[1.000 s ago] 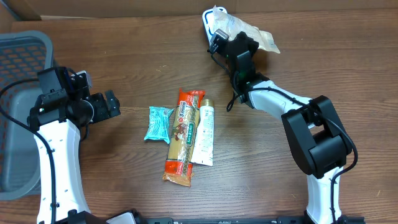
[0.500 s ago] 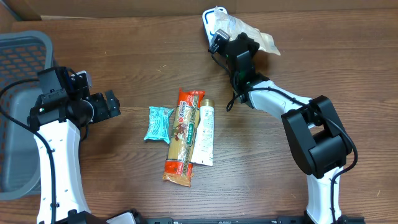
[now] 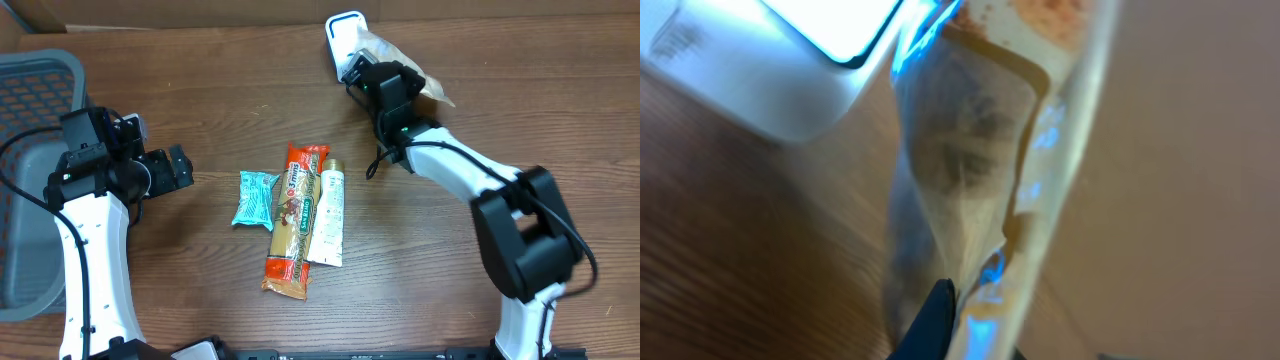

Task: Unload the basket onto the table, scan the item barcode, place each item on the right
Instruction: 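Hold the pastry bag up in front of the white scanner, then carry the pastry bag right with the right gripper and drop it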

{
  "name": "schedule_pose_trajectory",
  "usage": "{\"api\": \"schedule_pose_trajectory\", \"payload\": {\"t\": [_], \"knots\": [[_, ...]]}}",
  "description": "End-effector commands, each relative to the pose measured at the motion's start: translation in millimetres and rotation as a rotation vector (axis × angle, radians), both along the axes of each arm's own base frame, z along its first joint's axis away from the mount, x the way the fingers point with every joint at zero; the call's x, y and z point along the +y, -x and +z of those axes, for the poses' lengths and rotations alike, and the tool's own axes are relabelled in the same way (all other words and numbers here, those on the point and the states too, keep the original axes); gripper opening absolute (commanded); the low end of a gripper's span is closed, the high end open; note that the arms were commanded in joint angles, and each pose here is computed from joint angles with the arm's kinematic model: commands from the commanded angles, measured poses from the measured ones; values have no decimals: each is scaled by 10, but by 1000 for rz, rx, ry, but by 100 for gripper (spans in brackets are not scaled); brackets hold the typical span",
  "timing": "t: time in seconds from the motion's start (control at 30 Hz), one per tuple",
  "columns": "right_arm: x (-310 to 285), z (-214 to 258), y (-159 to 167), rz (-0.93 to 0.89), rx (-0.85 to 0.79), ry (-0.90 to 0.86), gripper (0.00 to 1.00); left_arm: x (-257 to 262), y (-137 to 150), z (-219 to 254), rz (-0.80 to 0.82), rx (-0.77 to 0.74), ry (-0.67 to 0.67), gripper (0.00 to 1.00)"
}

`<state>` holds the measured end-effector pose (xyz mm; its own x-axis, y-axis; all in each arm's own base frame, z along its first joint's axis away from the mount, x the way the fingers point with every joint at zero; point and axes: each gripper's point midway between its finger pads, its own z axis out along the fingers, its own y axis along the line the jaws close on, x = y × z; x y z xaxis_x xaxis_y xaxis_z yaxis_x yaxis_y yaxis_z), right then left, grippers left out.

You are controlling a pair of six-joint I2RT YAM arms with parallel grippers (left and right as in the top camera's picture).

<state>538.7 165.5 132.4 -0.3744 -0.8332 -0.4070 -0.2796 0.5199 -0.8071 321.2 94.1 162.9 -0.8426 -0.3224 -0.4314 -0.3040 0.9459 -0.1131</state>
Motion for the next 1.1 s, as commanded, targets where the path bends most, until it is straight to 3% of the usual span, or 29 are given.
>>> {"api": "schedule_pose_trajectory", "payload": {"t": [0.0, 0.27, 0.4, 0.53, 0.67, 0.8, 1.07], "knots": [[72, 961, 232, -35, -111, -384, 3, -7, -20, 27, -20, -10, -6, 99], [167, 1603, 1077, -22, 188, -1138, 4, -7, -20, 27, -20, -10, -6, 100], [48, 1865, 1469, -8, 373, -1401, 4, -7, -20, 27, -20, -10, -6, 99], [-257, 1947, 1731, -58, 508, -1558, 4, -7, -20, 27, -20, -10, -6, 99], [-756, 1716, 1846, -305, 578, -1677, 4, -7, -20, 27, -20, -10, -6, 100], [-1229, 1158, 1897, -505, 574, -1709, 4, -7, -20, 27, -20, -10, -6, 100], [-1631, 148, 2010, -672, 527, -1758, 4, -7, -20, 27, -20, -10, -6, 100]]}}
